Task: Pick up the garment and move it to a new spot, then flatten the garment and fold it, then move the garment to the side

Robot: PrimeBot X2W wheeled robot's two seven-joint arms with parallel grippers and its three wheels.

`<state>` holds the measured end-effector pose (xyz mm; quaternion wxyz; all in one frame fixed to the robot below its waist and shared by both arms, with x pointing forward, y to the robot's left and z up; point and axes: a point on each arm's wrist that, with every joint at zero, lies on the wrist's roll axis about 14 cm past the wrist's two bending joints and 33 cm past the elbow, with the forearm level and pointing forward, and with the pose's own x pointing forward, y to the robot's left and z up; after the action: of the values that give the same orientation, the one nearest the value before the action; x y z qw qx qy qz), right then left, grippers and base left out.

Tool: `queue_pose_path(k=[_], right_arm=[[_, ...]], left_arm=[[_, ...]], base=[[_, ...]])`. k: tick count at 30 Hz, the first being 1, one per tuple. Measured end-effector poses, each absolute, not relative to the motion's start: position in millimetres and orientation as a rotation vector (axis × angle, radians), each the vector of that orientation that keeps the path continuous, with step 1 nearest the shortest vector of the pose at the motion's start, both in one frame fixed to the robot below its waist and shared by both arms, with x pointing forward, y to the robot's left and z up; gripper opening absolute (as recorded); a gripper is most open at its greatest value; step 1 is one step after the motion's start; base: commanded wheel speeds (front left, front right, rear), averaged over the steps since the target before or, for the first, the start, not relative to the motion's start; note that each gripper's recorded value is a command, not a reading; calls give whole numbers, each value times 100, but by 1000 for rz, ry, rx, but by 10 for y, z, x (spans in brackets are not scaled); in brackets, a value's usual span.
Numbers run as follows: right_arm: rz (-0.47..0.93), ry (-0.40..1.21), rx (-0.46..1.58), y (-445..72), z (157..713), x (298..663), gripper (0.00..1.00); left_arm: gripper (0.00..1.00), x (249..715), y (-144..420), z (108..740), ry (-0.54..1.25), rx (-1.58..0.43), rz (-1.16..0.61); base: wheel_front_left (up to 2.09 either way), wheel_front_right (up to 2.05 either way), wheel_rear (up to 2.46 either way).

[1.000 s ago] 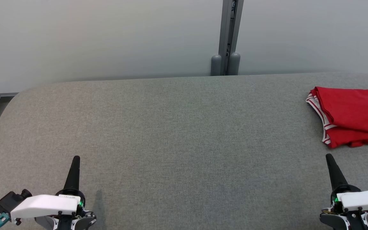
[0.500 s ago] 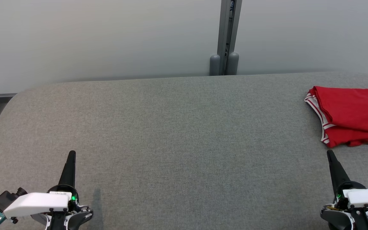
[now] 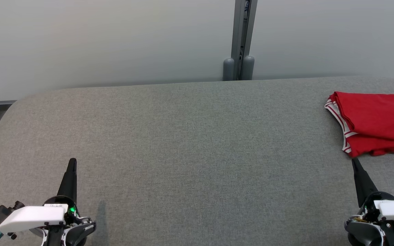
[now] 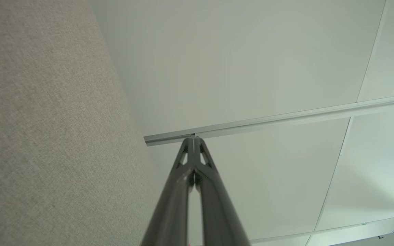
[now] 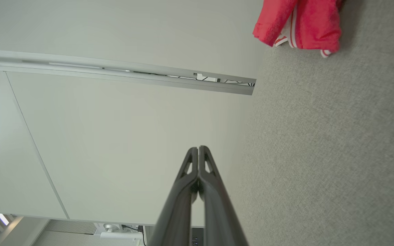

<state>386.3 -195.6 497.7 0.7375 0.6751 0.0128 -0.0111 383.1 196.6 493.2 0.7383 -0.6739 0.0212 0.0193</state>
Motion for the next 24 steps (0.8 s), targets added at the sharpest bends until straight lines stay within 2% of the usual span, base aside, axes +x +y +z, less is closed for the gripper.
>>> queue_pose_path(k=[24], right_arm=[[-7, 8, 1579, -1987, 5042, 3877, 0]], left_arm=[[0, 3877, 1995, 5041, 8, -1576, 8]], base=[[0, 0, 0]])
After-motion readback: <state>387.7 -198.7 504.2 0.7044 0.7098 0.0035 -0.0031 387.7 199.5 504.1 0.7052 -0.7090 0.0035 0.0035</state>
